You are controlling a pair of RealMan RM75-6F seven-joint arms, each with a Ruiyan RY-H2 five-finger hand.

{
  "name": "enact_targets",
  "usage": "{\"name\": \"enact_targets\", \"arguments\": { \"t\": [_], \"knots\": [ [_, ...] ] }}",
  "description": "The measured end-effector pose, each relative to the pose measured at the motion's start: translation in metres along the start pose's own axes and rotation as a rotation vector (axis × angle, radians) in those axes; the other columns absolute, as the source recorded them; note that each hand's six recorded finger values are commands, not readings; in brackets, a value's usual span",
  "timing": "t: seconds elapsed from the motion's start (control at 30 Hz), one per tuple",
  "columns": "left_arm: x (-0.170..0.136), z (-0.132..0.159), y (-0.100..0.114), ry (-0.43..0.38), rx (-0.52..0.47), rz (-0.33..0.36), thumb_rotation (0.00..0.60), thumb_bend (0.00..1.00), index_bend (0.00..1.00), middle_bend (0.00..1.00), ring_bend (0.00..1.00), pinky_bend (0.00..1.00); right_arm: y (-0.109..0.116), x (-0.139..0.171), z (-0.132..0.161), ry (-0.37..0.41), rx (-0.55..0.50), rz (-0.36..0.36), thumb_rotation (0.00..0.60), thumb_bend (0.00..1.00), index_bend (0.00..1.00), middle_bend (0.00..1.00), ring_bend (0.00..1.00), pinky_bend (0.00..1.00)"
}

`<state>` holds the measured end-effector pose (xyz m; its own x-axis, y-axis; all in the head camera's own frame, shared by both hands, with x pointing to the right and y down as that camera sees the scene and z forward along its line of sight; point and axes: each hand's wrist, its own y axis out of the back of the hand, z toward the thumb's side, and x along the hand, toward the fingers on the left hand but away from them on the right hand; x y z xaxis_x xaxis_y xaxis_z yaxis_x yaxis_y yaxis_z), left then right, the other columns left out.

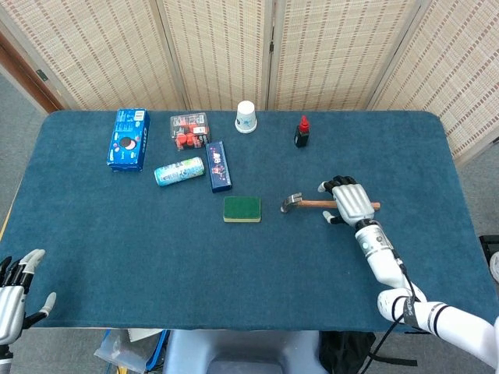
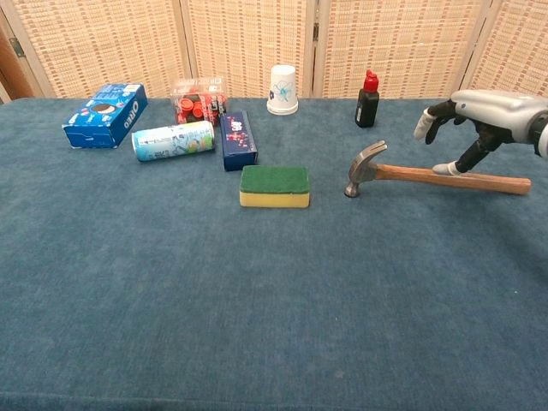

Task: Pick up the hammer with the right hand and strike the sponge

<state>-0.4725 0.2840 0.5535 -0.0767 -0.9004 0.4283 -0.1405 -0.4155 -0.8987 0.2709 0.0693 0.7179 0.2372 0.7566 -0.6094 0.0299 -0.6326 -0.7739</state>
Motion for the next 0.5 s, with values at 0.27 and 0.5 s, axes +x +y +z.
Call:
{"name": "enact_targets", "arguments": {
  "t": [0.27,0.5],
  "knots": [
    [-0.001,-0.003,-0.001,0.009,-0.001,-0.004,0.6,0.32,0.08,0.13,0.13,0.05,-0.016,-0.018,0.004,-0.01,0.021,0.04,0.6,0.35,0.34,0.33,0.16,0.14],
    [-0.002,-0.007,-0.003,0.022,-0.001,-0.009,0.6,0.32,0.08,0.13,0.13,0.05,-0.026,-0.026,0.008,-0.012,0.024,0.06,0.6,0.35,0.34,0.33,0.16,0.14]
  ]
}}
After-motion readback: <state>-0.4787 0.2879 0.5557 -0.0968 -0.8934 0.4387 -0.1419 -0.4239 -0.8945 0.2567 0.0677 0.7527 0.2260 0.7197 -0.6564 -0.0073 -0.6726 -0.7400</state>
